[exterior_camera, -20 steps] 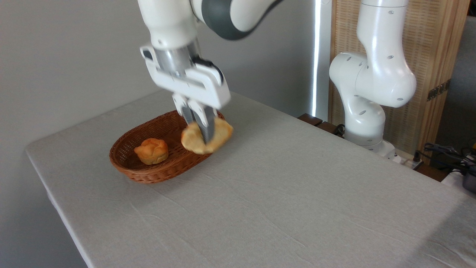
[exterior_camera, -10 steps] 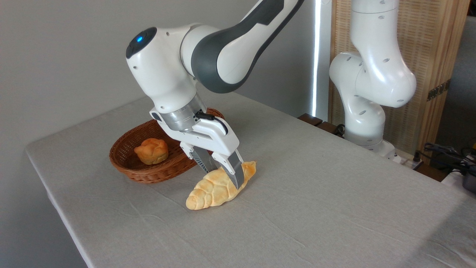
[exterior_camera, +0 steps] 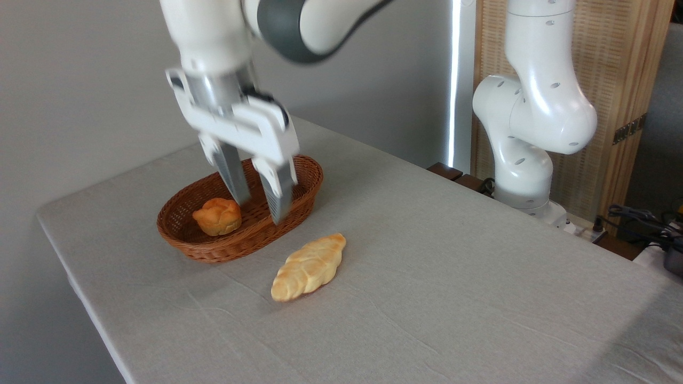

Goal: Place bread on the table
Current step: 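Open the gripper to release the croissant and raise it away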

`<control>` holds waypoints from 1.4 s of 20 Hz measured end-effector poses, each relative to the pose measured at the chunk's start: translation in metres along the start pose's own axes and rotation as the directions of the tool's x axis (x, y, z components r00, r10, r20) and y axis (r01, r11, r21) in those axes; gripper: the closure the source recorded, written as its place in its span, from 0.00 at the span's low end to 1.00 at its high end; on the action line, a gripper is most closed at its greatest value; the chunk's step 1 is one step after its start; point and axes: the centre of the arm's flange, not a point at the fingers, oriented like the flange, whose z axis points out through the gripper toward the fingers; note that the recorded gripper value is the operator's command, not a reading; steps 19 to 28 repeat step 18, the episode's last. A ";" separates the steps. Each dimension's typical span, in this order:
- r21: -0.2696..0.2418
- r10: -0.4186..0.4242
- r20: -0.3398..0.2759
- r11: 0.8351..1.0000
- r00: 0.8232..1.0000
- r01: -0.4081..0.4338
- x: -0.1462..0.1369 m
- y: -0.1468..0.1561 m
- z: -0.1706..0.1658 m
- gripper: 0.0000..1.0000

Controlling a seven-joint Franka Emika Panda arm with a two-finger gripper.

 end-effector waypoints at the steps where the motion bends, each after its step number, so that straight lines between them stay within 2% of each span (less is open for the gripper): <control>1: 0.010 0.008 -0.030 1.000 1.000 -0.007 -0.001 0.005 -0.017 0.00; 4: 0.031 0.088 -0.062 0.996 0.994 -0.087 -0.006 0.015 -0.040 0.00; 7: 0.015 0.168 -0.029 0.986 0.985 -0.168 -0.014 0.015 -0.041 0.00; 12: 0.061 0.200 0.015 0.978 0.980 -0.200 -0.017 0.006 -0.038 0.00; 15: 0.072 0.241 0.026 0.968 0.970 -0.242 -0.019 0.002 -0.039 0.00; 18: 0.088 0.247 0.036 0.964 0.968 -0.249 -0.022 -0.003 -0.041 0.00; 28: 0.088 0.247 0.036 0.964 0.968 -0.249 -0.022 -0.003 -0.041 0.00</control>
